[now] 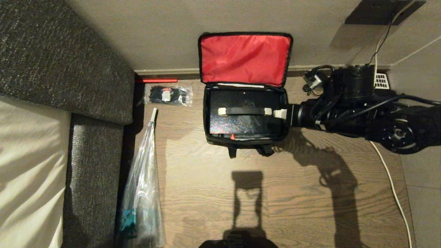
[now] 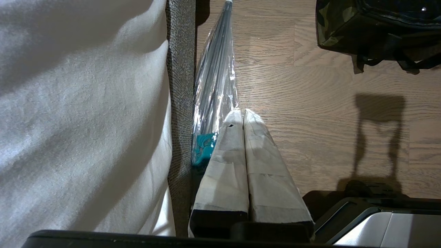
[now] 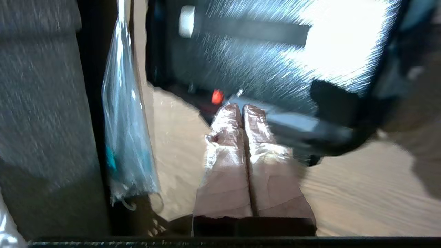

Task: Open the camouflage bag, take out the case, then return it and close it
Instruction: Grip the handle

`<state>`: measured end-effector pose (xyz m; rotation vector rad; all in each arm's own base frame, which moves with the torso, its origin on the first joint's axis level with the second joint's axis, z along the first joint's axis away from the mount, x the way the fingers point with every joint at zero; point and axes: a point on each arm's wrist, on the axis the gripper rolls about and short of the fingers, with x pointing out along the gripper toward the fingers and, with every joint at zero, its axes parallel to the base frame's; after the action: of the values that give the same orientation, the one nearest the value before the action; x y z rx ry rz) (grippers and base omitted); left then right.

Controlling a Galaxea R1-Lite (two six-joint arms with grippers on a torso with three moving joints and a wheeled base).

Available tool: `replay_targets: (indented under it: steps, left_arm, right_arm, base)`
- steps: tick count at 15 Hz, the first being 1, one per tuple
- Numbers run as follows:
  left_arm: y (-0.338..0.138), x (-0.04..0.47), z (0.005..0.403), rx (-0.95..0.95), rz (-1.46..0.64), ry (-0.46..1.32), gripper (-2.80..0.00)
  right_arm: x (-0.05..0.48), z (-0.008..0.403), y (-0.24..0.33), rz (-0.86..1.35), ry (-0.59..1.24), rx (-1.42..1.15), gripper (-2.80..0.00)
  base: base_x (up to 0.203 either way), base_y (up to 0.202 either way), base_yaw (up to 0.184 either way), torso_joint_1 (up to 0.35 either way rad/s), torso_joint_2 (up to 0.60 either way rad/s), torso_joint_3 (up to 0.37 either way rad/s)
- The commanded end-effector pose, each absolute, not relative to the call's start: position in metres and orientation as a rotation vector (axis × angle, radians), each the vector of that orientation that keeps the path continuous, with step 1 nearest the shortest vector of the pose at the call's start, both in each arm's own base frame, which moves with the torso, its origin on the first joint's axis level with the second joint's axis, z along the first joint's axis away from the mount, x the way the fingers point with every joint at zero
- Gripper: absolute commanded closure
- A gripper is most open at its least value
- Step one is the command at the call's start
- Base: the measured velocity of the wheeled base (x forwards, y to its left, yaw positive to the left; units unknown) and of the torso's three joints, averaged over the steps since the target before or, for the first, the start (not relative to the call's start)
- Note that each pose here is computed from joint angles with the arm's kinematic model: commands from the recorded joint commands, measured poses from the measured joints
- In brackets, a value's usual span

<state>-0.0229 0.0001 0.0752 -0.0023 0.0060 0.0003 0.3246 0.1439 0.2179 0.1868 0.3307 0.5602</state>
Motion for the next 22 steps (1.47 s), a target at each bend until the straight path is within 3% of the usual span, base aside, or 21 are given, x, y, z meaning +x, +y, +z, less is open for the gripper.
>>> replay_targets:
  steps: [1, 5, 9, 15, 22]
  left_arm:
    - [0.0, -0.023, 0.075, -0.003, 0.001, 0.005, 0.0]
    - [0.0, -0.023, 0.075, -0.003, 0.002, 0.005, 0.0]
    - [0.0, -0.023, 0.075, -0.003, 0.0, 0.005, 0.0]
    - [0.0, -0.023, 0.075, -0.003, 0.002, 0.005, 0.0]
    - [0.0, -0.023, 0.075, -0.003, 0.002, 0.003, 0.0]
  right_arm:
    - [0.331, 0.19, 0.165, 0.595, 0.398, 0.143, -2.8]
    - [0.342, 0.168, 0.179, 0.528, 0.356, -0.031, -2.8]
    - [0.356, 0.16, 0.191, 0.486, 0.151, -0.332, -2.8]
    - [0.368, 0.15, 0.201, 0.001, 0.028, -0.731, -2.8]
    - [0.366, 0.156, 0.213, -0.081, -0.05, -0.833, -2.8]
  base:
    - [0.0, 0.0, 0.0, 0.0, 0.0, 0.0]
    - [0.0, 0.0, 0.0, 0.0, 0.0, 0.0]
    - [0.0, 0.0, 0.0, 0.0, 0.0, 0.0]
    - [0.0, 0.0, 0.0, 0.0, 0.0, 0.0]
    - [0.0, 0.0, 0.0, 0.0, 0.0, 0.0]
